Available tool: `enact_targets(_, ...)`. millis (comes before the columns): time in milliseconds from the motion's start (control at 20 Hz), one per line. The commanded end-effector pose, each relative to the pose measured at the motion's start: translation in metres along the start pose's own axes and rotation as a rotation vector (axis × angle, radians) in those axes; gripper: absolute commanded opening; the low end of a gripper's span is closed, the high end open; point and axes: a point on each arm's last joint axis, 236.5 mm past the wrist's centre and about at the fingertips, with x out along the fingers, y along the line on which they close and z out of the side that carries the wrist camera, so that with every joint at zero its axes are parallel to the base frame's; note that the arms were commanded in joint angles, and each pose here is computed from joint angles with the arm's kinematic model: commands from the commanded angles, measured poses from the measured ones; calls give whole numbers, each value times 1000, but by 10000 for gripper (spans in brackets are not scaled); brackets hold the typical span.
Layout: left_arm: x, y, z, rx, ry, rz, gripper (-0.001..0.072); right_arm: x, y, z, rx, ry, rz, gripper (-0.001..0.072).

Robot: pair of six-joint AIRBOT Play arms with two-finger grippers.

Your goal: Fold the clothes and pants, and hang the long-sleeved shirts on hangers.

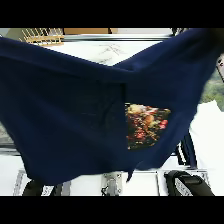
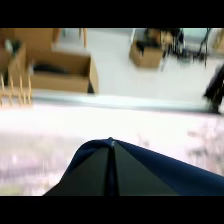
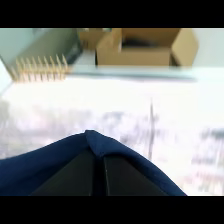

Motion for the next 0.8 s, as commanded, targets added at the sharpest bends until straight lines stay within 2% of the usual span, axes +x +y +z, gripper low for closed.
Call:
enact_targets(0, 91, 58, -87, -146, 382, -3, 7, 89, -44, -97, 145, 406, -22, 13)
enact_targets(150, 180, 98, -170, -274, 614, -22, 8, 174, -84, -170, 233, 595, -45, 13)
enact_targets(300, 256, 111, -233, -328, 677, -21, 9, 240, -123, -214, 295, 608, -90, 18)
enact_targets(350, 273, 113, -245, -348, 670, -11, 98, 254, -132, -221, 311, 595, -102, 76)
enact_targets(400, 284, 114, -252, -355, 666, -5, 413, 261, -141, -224, 322, 581, -114, 314)
enact_targets(450, 291, 118, -255, -360, 655, 6, 635, 264, -150, -223, 328, 563, -127, 588)
enact_targets(500, 291, 125, -254, -359, 647, 22, 627, 263, -157, -218, 334, 547, -138, 637)
enact_targets(550, 287, 135, -251, -368, 643, 43, 627, 257, -167, -210, 340, 529, -153, 582)
enact_targets(650, 262, 163, -251, -358, 681, 123, 617, 237, -183, -190, 321, 495, -189, 585)
enact_targets(750, 216, 194, -269, -320, 756, 239, 618, 205, -189, -180, 224, 518, -242, 585)
